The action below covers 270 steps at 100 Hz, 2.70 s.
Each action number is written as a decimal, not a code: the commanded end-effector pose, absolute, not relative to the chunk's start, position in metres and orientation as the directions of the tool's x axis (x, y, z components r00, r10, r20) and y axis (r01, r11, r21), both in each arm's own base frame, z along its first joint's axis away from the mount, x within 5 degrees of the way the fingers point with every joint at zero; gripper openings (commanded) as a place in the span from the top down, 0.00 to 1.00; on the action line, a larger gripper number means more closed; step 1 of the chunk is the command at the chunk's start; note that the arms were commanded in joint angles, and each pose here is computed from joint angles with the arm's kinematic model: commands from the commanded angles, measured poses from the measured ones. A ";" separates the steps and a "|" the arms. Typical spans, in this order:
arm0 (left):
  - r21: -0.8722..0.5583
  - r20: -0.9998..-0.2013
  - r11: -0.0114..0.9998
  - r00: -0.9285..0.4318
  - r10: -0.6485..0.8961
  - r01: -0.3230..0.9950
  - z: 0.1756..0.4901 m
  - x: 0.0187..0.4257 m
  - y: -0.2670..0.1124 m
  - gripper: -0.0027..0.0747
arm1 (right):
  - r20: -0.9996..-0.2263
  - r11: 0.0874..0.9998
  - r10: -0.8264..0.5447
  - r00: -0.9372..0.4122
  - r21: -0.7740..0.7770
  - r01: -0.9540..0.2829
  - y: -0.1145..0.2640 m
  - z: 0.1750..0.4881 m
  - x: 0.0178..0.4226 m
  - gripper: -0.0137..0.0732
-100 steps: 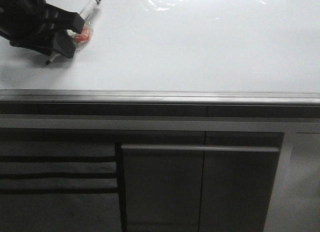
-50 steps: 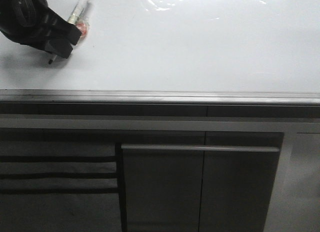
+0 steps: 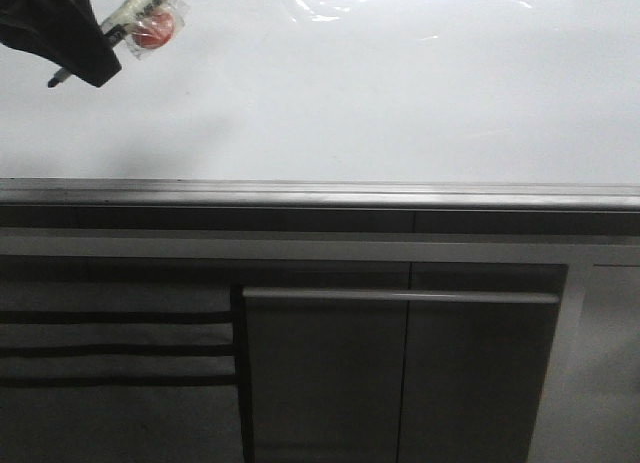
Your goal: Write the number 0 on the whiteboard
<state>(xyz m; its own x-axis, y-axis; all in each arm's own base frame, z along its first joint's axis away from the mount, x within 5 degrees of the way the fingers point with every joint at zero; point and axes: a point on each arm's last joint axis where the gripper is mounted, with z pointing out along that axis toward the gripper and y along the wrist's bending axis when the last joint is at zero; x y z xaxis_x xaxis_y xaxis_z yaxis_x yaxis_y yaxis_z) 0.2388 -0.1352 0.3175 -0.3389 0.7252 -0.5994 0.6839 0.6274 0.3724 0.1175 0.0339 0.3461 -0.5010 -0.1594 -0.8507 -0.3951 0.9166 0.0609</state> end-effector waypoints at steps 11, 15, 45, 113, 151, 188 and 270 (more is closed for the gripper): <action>0.336 -0.503 0.372 -0.168 0.848 0.865 0.336 0.182 -0.158 0.99 | -0.851 0.721 -0.320 -0.416 0.066 -0.690 0.059 0.370 0.139 0.45; 0.312 -0.498 0.330 -0.142 0.855 0.891 0.335 0.174 -0.164 0.99 | -0.840 0.672 -0.365 -0.400 0.059 -0.738 0.064 0.371 0.142 0.45; 0.286 -0.504 0.175 -0.007 0.864 0.942 0.334 0.144 -0.190 0.99 | -0.701 0.276 -0.711 -0.066 -0.191 -0.942 0.122 0.371 0.158 0.45; 0.288 -0.508 0.173 -0.003 0.861 0.942 0.335 0.144 -0.191 0.99 | -0.627 0.000 -0.749 0.215 -0.324 -0.946 0.212 0.362 0.176 0.62; 0.302 -0.531 0.182 0.007 0.848 0.936 0.336 0.145 -0.193 0.99 | -0.632 -0.015 -0.749 0.199 -0.285 -0.958 0.212 0.361 0.172 0.77; 0.320 -0.574 0.209 0.014 0.819 0.924 0.341 0.147 -0.195 0.99 | -0.648 0.002 -0.736 0.194 -0.289 -0.957 0.210 0.366 0.171 0.87; 0.052 -0.920 0.838 -0.302 0.252 0.543 0.356 0.135 -0.081 0.42 | -0.850 0.836 -0.048 -0.524 0.253 -0.487 0.077 0.346 0.217 0.87</action>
<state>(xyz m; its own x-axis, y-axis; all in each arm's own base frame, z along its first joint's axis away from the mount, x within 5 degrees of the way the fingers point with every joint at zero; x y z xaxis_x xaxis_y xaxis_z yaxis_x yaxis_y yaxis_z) 0.1384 -0.0889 0.3474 -0.3204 0.4284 -0.8449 0.6213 0.7683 0.1540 0.2059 0.0903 0.3416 -0.4875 -0.3023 -0.8191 -0.6450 0.7570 0.1045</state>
